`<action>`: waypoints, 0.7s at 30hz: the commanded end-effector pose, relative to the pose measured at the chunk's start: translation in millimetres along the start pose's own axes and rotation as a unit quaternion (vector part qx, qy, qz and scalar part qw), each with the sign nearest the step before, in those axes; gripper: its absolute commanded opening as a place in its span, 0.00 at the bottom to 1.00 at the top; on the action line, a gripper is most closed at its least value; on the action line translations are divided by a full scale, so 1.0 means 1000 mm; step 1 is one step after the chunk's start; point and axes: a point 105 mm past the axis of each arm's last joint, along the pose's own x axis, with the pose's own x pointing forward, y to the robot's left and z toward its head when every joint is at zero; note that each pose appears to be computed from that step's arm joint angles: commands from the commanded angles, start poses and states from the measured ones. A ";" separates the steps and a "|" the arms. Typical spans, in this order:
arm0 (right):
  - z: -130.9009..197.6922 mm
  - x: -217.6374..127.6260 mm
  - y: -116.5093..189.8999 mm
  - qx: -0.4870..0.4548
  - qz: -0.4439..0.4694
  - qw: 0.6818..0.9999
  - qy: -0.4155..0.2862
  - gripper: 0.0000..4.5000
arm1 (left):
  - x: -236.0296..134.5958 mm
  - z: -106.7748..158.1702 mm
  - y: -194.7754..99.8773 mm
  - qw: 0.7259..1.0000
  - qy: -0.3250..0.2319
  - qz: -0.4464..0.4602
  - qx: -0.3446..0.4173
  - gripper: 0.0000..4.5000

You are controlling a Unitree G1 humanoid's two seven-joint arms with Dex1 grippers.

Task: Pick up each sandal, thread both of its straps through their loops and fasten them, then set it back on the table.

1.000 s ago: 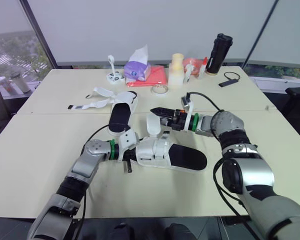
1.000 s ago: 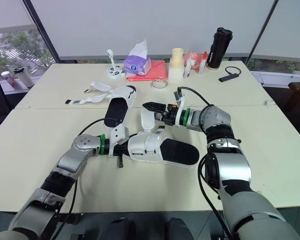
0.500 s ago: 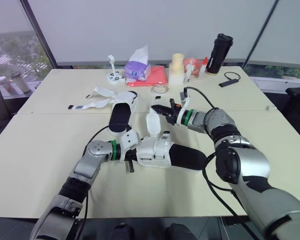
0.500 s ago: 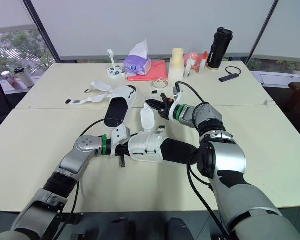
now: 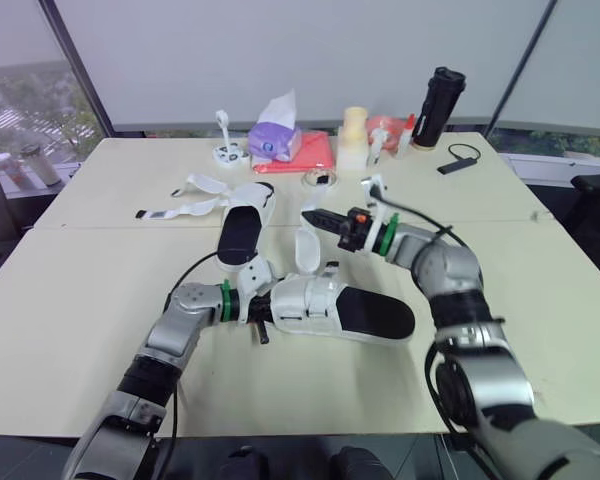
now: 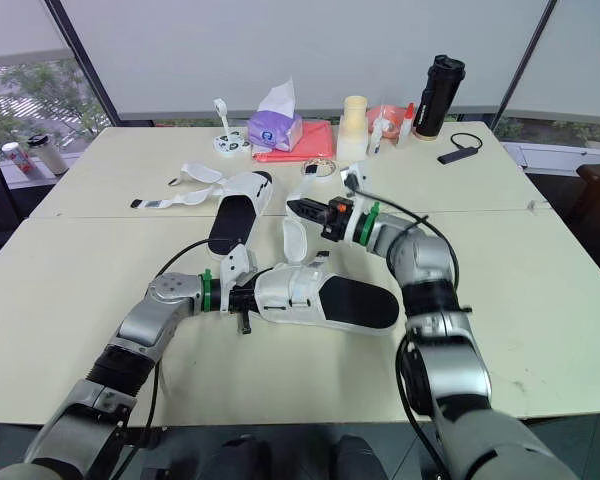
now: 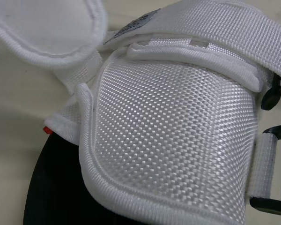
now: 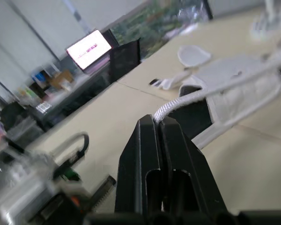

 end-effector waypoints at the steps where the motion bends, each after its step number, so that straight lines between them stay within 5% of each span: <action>1: 0.014 -0.006 0.035 -0.174 0.033 0.984 -0.026 0.01 | -0.006 -0.003 0.005 1.000 -0.004 0.005 -0.029 0.00; 6: -0.007 -0.020 0.064 -0.407 0.059 0.911 -0.025 0.01 | -0.004 -0.002 0.006 0.999 -0.008 0.002 -0.042 0.00; 11: -0.027 -0.027 0.081 -0.620 0.127 0.774 -0.022 0.01 | 0.000 -0.005 0.005 0.999 -0.001 -0.004 -0.040 0.00; 14: -0.022 -0.026 0.089 -0.676 0.143 0.721 -0.050 0.20 | 0.002 -0.007 0.005 0.999 0.005 -0.007 -0.036 0.00; 21: -0.032 -0.037 0.096 -0.710 0.171 0.682 -0.046 0.99 | 0.003 -0.007 0.005 0.999 0.006 -0.011 -0.033 0.00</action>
